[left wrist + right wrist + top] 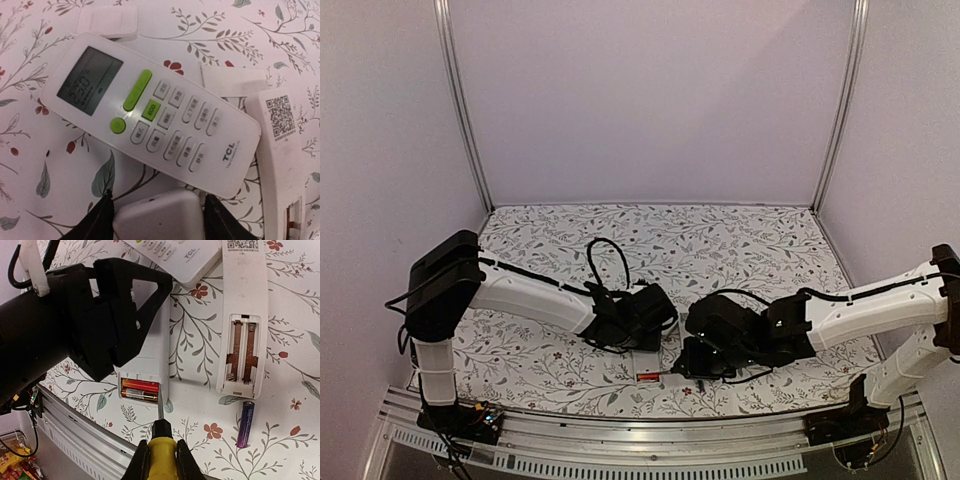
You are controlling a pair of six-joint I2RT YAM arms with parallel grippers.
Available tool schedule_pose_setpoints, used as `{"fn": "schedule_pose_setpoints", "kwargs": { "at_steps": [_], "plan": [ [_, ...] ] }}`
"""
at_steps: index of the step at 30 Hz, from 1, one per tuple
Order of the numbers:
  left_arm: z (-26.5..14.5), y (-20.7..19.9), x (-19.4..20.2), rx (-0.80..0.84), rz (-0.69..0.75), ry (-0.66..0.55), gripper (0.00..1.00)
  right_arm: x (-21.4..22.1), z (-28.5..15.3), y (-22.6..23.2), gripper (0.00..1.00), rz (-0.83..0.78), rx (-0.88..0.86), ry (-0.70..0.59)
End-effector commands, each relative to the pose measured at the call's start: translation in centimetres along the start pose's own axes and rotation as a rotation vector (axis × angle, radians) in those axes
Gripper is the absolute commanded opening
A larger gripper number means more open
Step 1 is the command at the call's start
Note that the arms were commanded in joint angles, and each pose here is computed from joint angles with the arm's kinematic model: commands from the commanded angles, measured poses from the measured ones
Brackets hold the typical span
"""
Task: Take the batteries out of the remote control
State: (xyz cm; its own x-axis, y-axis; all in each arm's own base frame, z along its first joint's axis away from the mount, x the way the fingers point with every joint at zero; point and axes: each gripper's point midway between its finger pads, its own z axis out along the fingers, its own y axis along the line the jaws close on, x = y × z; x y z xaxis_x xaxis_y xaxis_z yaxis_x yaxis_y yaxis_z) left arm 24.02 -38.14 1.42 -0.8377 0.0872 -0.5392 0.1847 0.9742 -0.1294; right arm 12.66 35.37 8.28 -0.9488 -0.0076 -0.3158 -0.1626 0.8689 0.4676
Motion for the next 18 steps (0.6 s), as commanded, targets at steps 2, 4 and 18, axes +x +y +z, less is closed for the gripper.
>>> {"fn": "schedule_pose_setpoints", "kwargs": {
  "at_steps": [2, 4, 18],
  "plan": [
    [1.7, 2.6, 6.6, -0.086, 0.085, 0.186, 0.52, 0.9, 0.4, -0.6, 0.00, 0.075, -0.058, 0.054],
    [1.8, 2.6, 6.8, -0.088, 0.086, 0.189, 0.52, 0.7, 0.2, -0.1, 0.00, 0.091, -0.091, 0.048],
    [1.9, 3.1, 7.4, -0.113, 0.088, 0.197, 0.51, -1.1, -1.3, 4.5, 0.00, 0.110, -0.341, -0.009]
  ]
}}
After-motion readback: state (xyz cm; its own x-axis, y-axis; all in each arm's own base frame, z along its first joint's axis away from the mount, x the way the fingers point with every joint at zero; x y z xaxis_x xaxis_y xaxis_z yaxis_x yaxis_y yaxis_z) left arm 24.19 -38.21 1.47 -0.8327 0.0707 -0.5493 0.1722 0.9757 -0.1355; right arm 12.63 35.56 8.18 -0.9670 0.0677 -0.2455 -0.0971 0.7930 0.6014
